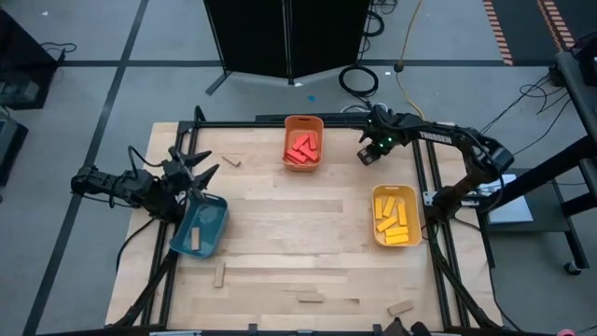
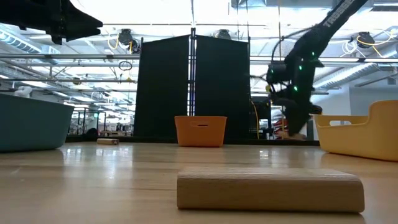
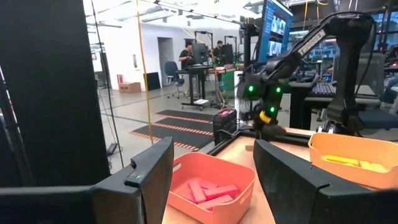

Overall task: Sort blocks
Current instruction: Put the top right brown block into the blue bin

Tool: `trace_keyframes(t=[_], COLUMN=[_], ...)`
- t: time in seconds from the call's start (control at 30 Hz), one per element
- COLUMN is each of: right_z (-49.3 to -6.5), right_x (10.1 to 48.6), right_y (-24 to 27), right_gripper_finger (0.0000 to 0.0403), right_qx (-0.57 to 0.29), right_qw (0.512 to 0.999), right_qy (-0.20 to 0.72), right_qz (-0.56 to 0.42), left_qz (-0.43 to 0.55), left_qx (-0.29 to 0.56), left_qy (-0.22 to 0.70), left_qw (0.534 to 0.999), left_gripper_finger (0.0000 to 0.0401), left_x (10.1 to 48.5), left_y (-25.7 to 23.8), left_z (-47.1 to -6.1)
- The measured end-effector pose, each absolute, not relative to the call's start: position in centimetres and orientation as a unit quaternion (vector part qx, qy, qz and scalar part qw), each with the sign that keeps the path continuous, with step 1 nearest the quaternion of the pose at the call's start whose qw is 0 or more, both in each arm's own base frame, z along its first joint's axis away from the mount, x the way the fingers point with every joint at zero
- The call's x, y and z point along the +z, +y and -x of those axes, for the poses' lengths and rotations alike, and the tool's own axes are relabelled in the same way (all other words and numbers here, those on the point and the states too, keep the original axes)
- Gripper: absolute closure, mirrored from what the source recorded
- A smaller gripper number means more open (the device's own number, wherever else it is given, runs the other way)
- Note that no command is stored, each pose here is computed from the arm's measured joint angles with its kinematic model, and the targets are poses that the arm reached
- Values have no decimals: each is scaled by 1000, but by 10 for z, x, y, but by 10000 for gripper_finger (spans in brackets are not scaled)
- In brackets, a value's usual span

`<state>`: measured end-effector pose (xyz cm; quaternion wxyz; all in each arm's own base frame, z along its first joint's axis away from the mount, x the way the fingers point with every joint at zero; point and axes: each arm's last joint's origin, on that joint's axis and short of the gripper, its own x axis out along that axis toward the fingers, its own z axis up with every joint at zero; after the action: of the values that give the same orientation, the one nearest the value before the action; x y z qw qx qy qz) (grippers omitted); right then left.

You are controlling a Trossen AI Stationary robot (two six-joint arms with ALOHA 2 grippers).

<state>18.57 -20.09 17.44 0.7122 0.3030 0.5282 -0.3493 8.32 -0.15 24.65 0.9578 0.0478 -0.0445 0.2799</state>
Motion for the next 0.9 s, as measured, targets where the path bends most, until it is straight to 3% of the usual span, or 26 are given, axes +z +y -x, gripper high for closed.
trace_keyframes(t=[0.33,0.57,0.73,0.9], right_z=[-260,-315,-351,-389], right_x=[251,297,302,281], right_y=[-156,-100,-66,-40], right_gripper_finger=[311,311,310,310], right_qx=[-245,-141,-72,-23], right_qw=[827,919,961,978], right_qy=[438,318,218,153], right_qz=[-254,-188,-156,-140], left_qz=[-48,-34,-36,-37], left_qx=[286,402,435,488], left_qy=[-41,5,15,18], left_qw=[956,915,900,872], left_gripper_finger=[182,182,182,182], left_x=[247,250,247,247], left_y=[-1,6,10,17], left_z=[-83,-73,-73,-71])
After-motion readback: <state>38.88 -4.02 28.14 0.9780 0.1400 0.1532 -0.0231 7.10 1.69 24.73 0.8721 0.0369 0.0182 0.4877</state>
